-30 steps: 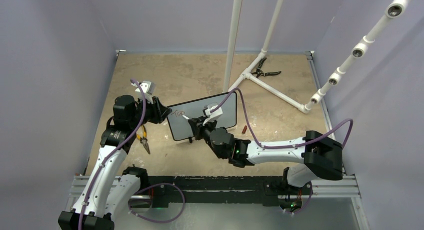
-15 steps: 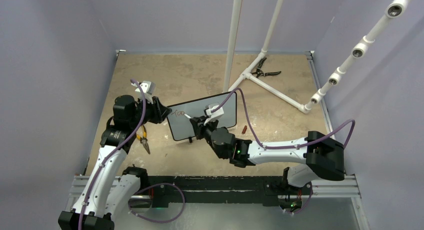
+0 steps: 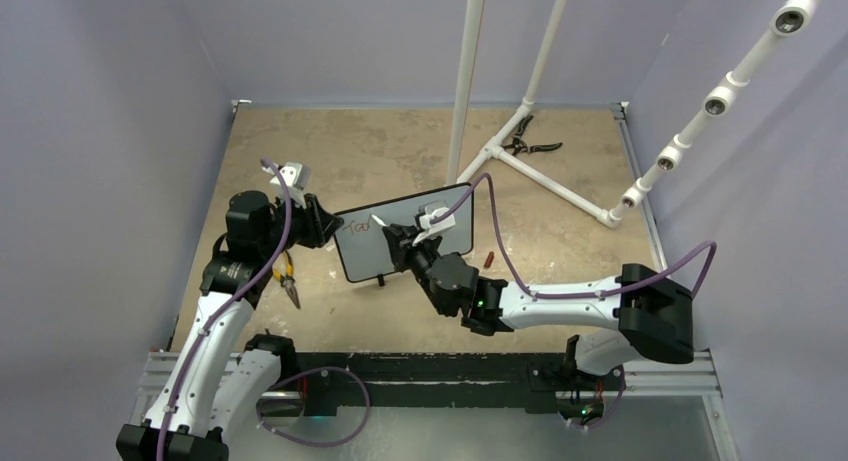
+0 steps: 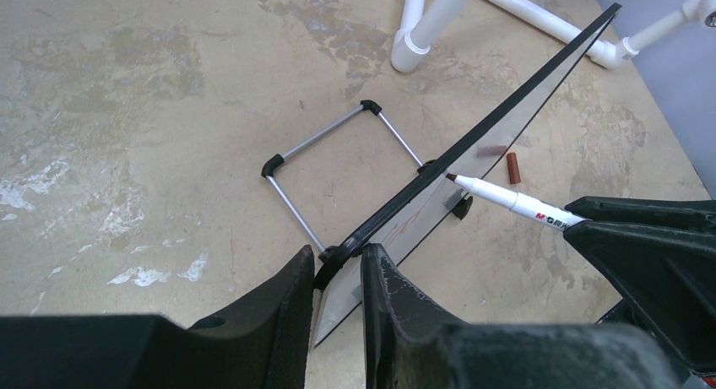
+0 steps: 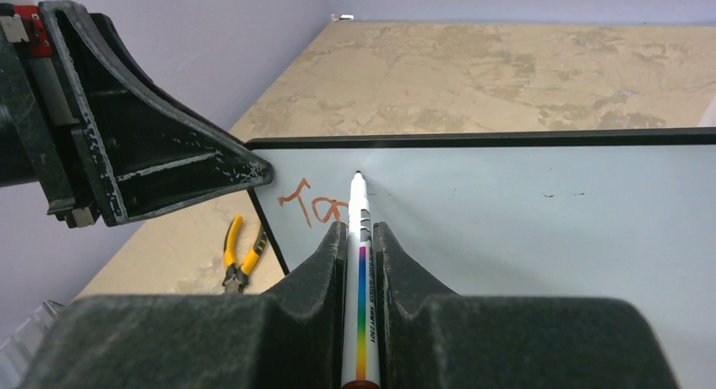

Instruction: Write a sentence on the whiteboard

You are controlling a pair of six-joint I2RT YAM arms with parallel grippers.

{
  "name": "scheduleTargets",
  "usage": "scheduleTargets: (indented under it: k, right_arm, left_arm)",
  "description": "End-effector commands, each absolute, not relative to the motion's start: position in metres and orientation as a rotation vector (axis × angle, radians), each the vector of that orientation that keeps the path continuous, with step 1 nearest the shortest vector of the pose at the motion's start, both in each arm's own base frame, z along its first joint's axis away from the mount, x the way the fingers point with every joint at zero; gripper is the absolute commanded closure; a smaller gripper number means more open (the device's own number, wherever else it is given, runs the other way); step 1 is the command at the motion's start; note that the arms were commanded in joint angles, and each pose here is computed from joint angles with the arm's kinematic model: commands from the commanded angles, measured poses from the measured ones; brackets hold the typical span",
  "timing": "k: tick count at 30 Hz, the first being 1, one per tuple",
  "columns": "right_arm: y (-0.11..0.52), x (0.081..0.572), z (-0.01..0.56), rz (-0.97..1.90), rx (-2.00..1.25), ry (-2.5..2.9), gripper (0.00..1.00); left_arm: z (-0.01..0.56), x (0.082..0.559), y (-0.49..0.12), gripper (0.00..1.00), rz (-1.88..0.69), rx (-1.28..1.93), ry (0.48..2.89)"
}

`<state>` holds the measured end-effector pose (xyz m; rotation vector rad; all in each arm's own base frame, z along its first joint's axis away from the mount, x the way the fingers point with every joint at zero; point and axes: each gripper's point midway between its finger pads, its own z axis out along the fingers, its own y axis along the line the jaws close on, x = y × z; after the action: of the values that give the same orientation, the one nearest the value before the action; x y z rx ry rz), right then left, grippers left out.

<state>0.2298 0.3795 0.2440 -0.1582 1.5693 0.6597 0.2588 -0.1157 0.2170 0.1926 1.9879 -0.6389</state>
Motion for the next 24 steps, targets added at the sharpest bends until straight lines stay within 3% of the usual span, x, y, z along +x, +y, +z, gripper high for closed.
scheduleTargets:
  k: [1, 24]
  right_arm:
    - [0.372, 0.236, 0.276, 0.676, -0.078, 1.505, 1.0]
    - [0.382, 0.225, 0.222, 0.692, -0.152, 1.64, 1.0]
  left_arm:
    - [0.225, 0.262, -0.113, 0.88, -0.616, 0.204, 1.943]
    - [0.225, 0.262, -0.114, 0.88, -0.617, 0.204, 1.944]
